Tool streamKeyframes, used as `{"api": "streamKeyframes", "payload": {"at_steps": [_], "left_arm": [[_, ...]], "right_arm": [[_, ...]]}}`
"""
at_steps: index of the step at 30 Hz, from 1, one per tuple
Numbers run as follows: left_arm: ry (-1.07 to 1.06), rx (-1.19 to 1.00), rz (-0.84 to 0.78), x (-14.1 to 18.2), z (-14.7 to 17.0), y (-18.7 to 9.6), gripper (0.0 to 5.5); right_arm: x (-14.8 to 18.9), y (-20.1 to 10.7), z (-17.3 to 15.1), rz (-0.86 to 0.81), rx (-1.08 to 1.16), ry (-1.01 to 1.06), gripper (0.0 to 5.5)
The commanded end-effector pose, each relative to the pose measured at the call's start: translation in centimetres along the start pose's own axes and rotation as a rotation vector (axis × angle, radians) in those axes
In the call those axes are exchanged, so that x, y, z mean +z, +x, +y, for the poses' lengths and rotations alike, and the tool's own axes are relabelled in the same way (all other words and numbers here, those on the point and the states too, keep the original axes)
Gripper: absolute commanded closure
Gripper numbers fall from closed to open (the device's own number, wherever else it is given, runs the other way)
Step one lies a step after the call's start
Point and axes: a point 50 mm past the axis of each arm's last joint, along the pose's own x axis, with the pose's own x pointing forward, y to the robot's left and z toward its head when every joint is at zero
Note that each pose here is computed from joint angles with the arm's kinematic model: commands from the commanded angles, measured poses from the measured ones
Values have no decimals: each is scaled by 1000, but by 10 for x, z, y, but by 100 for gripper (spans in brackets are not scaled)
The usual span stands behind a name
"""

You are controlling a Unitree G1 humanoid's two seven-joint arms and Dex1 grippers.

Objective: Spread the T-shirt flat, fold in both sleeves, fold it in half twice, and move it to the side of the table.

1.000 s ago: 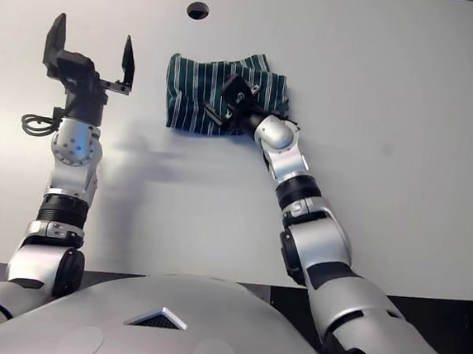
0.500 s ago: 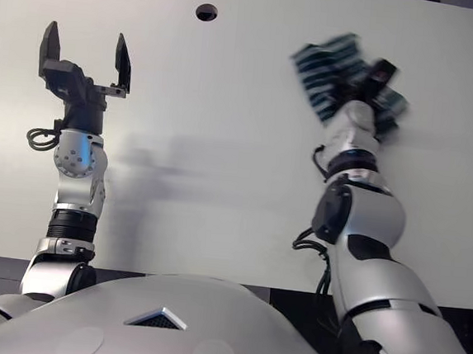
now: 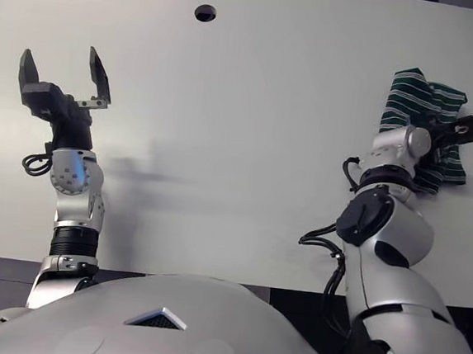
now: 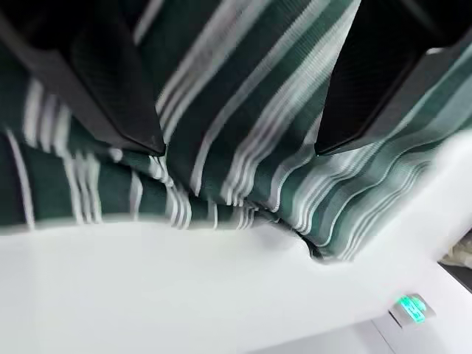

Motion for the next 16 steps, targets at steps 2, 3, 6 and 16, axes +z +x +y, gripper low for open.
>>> {"api": "streamKeyframes", "payload": {"at_steps": [2,3,6,16], "left_arm": [[-107,3,-89,17,-14,14,3],[-117,-4,-95,18,-20,15,3],[-83,-24,-96,14,-45,10,3],[-15,-115,-80,0,-74,-10,71]], "right_arm": [[32,-85,86,-525,692,-140,173],[24,-113,97,-580,837,-199,173],[-23,-176,105,-584,1122,-372,173],[-87,-205,61,-425,1142,-544,173]]}}
